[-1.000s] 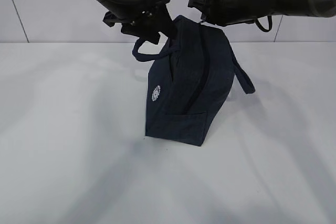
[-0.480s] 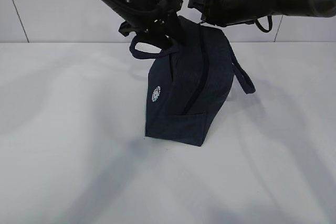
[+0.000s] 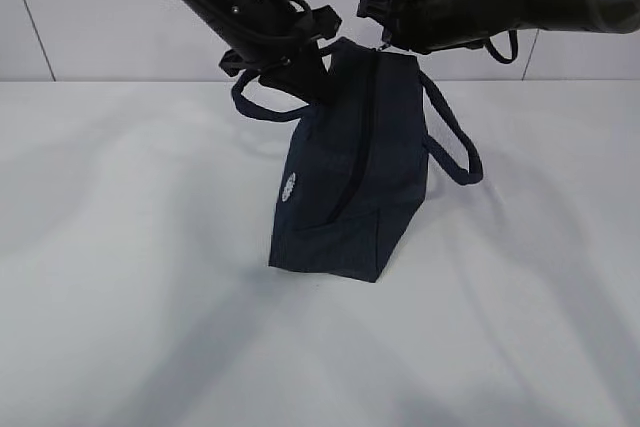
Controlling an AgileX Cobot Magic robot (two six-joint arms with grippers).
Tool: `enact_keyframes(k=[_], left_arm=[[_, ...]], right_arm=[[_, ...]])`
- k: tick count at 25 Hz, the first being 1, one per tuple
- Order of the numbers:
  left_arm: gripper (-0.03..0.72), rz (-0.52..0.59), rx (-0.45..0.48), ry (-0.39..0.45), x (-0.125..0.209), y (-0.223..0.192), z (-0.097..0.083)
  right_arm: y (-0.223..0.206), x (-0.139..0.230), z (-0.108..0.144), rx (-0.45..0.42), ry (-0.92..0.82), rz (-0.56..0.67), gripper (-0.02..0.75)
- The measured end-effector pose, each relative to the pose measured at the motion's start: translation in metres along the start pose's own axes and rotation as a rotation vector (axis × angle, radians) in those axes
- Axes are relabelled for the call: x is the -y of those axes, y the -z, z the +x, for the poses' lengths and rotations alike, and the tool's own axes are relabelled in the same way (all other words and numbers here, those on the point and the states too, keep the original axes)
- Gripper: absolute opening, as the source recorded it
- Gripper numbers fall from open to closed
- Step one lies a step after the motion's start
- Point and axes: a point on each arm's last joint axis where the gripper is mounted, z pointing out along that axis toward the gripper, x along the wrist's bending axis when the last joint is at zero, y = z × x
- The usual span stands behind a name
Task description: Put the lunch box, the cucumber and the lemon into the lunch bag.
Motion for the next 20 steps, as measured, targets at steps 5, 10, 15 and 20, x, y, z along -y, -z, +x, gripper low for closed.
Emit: enact_keyframes(k=[5,10,15,20], left_arm=[[-0.005,0.013,-0.002,-0.031,0.0011,0.0004,0.0008],[-0.005,0.014,0.000,-0.040,0.0014,0.0008,-0.0005],[-0.005,0.010,-0.001,-0.035,0.0014,0.0063,-0.0055],[-0.006,0.018,-0.001,-0.012,0.0024,0.0083,-0.0079]], right_arm=[[0.0000,0.0002,0.0000,0.000,-0.004,0.002,0.017],[0.0000,0.0002,0.0000,0.000,-0.004,0.002,0.017],[0.0000,-0.0007,0.0002,-0.003,-0.004,-0.007,0.017],[0.0002,-0.0016,-0.0088,0.018,-0.014,0.013,0.017]])
